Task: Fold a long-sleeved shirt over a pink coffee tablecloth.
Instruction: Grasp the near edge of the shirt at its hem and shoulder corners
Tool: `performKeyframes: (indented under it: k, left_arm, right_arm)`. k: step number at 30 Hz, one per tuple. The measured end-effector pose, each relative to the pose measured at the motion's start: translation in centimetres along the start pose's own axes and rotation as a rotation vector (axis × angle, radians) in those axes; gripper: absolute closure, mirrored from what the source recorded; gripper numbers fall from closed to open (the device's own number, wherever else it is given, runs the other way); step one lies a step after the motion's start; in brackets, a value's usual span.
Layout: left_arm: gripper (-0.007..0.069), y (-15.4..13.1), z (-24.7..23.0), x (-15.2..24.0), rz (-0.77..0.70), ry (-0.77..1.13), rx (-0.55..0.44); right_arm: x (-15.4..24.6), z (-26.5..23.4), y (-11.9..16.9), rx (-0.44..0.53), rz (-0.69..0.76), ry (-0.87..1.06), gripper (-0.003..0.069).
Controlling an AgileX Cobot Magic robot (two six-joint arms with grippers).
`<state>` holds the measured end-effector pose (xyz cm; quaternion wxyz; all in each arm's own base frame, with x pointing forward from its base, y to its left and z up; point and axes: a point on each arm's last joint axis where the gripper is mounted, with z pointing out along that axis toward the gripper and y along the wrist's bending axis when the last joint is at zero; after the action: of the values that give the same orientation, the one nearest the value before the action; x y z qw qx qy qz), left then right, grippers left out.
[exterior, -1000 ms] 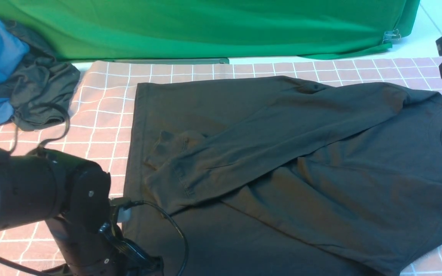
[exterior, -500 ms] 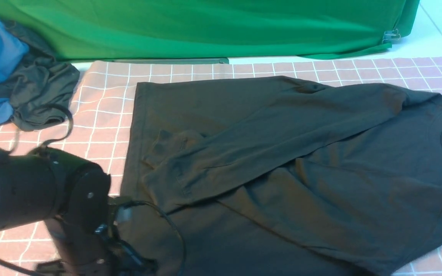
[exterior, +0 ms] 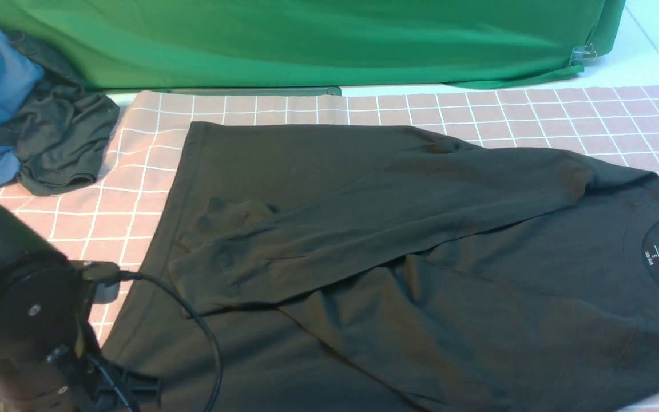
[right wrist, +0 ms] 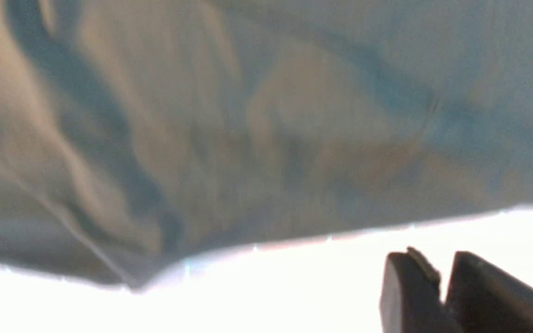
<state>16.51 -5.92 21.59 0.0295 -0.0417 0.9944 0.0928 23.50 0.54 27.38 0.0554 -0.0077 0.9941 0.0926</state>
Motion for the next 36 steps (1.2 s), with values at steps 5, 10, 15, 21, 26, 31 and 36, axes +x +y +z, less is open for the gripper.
performKeyframes:
  k: [5,10,15,21,26,31,36]
  left_arm:
    - [0.0580,1.7,1.5,0.4,-0.088,0.064,-0.007]
    - [0.0580,3.6,2.0,-0.1,-0.184,0.090,0.009]
    - [0.0580,4.3,2.2,-0.4,-0.249,0.098,0.072]
    - [0.0580,3.8,2.2,-0.8,-0.238,0.073,0.141]
    - [0.0580,3.8,2.2,-0.8,-0.236,0.067,0.147]
    - [0.0580,3.7,2.1,-0.8,-0.234,0.070,0.156]
    - [0.0580,3.7,2.1,-0.8,-0.231,0.070,0.160]
  right_arm:
    - [3.2,4.3,2.0,-0.007,-0.147,0.111,0.0386]
    - [4.9,7.3,3.6,0.045,-0.254,0.103,0.0279]
    - [4.8,8.2,3.5,0.093,-0.183,0.036,0.0093]
    - [4.9,8.5,5.6,0.047,-0.368,-0.001,0.0067]
    - [5.1,9.1,6.5,0.064,-0.489,0.011,0.0067]
    - [4.8,11.0,6.4,0.078,-0.532,0.091,0.0067]
    - [4.5,12.8,6.2,0.088,-0.563,0.154,0.0067]
